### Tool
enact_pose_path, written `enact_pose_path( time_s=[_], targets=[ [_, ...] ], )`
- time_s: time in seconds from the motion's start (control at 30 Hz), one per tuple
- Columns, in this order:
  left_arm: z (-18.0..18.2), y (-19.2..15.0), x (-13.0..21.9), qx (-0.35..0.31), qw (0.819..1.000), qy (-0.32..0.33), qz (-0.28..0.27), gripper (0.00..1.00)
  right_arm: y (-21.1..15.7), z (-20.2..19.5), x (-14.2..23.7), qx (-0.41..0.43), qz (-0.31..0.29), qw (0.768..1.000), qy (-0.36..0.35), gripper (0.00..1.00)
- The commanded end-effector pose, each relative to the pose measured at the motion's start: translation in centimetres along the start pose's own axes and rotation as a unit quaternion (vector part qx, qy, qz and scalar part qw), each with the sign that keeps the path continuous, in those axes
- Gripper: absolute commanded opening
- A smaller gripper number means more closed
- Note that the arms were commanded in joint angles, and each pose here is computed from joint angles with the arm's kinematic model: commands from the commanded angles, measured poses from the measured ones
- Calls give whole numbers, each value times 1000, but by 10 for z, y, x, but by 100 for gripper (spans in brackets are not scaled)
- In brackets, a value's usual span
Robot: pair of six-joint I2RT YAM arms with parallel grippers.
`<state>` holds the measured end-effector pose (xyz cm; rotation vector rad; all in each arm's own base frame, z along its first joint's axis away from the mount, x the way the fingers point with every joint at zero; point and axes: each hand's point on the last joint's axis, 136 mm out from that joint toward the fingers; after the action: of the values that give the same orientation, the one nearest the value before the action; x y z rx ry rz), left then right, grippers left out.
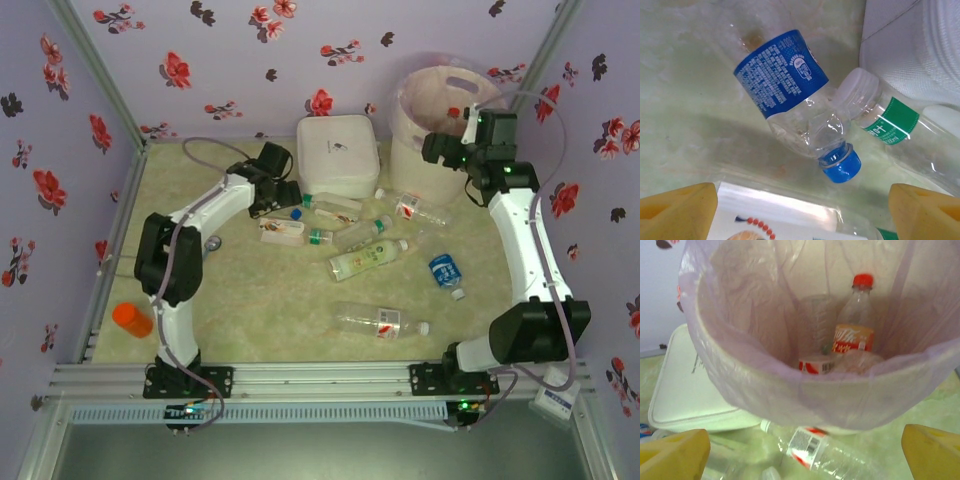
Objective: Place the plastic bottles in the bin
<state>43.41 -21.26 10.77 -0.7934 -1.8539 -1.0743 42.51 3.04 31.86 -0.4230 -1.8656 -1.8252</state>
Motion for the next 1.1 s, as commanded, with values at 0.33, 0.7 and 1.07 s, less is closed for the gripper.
enact_pose_path(
  time_s=[0.33, 0.7, 1.07],
  targets=[
    [-5, 6, -37, -46, 999, 10, -12, 82, -32, 11, 29, -39, 8, 999, 23, 99],
    [7, 15, -43, -25, 999, 25, -30, 61, -46, 18, 45, -65, 6, 997, 35, 99],
    [7, 49, 28, -28, 995, -18, -94, 31, -35, 53, 68, -98, -24, 989, 110, 99]
  ],
)
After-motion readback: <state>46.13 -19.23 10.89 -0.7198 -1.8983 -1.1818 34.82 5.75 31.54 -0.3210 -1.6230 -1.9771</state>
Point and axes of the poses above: each hand's point on the last joint's axis, 136 mm out from that joint toward the fingers, its own x axis back along the fingers, its own z axis along the line the jaws close on, y = z × x, and after that the axes turned 13 degrees about x, right-handed
